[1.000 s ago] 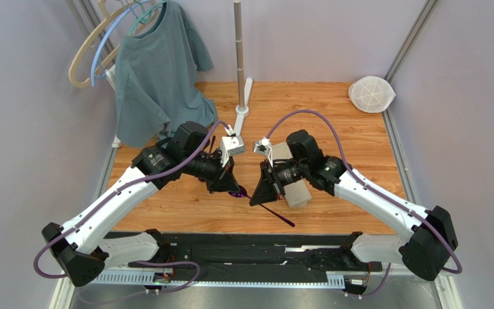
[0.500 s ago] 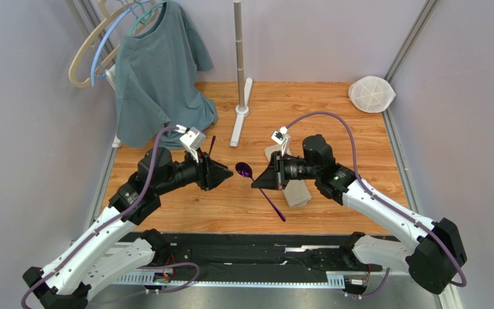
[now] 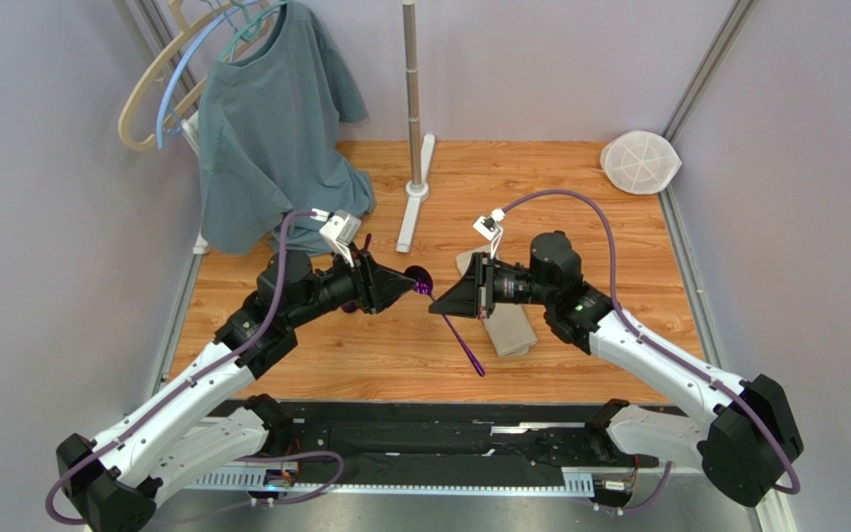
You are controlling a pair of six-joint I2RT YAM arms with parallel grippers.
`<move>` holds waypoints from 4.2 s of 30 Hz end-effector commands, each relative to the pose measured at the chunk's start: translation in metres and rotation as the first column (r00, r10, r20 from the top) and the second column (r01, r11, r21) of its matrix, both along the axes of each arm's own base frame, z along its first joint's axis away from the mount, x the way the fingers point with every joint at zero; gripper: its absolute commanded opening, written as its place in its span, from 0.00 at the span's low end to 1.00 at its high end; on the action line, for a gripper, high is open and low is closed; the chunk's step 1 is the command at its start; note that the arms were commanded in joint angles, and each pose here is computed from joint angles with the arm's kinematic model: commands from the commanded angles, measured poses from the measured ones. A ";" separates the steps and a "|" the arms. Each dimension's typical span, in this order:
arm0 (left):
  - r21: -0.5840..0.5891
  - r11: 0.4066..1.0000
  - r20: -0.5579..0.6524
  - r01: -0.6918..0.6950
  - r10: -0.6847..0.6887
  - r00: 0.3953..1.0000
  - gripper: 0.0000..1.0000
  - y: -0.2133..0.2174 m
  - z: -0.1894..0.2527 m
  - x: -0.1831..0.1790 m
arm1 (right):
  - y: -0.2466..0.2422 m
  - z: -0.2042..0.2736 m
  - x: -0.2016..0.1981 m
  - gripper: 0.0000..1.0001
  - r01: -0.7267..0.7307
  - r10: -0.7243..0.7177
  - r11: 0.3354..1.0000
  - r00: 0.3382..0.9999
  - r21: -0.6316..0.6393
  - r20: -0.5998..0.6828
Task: Fold the napkin into a case and place the utensils inside
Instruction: Pass from the right arm to the left, then insert the spoon into the folded napkin.
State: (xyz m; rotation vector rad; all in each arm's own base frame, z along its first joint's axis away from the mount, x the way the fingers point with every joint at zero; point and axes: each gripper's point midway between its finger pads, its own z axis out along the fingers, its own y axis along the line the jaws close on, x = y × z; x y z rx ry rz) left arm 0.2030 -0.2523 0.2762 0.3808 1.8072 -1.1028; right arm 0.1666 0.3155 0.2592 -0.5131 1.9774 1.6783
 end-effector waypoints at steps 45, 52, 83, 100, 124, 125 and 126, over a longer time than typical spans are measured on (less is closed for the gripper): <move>0.045 0.998 0.114 0.053 -0.058 0.992 0.00 -0.076 -0.105 0.254 | -0.152 -0.209 0.040 0.00 0.355 -0.586 0.648 0.798 -0.674 -0.143; 0.060 0.997 0.082 0.050 -0.055 0.995 0.00 -0.082 -0.116 0.261 | -0.165 -0.214 0.034 0.00 0.363 -0.613 0.611 0.780 -0.704 -0.130; 0.020 0.997 -0.113 0.068 -0.066 0.991 0.00 -0.144 -0.160 0.229 | -0.171 -0.237 0.037 0.00 0.347 -0.646 0.599 0.741 -0.722 -0.181; 0.048 0.977 -0.262 0.210 -0.190 0.946 0.00 -0.176 -0.203 0.178 | -0.171 -0.239 0.037 0.00 0.341 -0.643 0.598 0.745 -0.725 -0.180; 0.567 0.813 -0.182 -0.129 0.277 0.943 0.75 -0.020 -0.116 0.162 | -0.175 -0.219 0.044 0.00 0.356 -0.613 0.587 0.782 -0.727 -0.111; 0.649 0.754 -0.225 -0.101 0.318 0.921 0.75 0.007 -0.132 0.143 | -0.175 -0.216 0.045 0.00 0.359 -0.613 0.585 0.783 -0.727 -0.106; 0.705 0.691 -0.194 -0.159 0.403 0.895 0.75 0.037 -0.134 0.144 | -0.174 -0.210 0.049 0.00 0.370 -0.609 0.588 0.787 -0.719 -0.093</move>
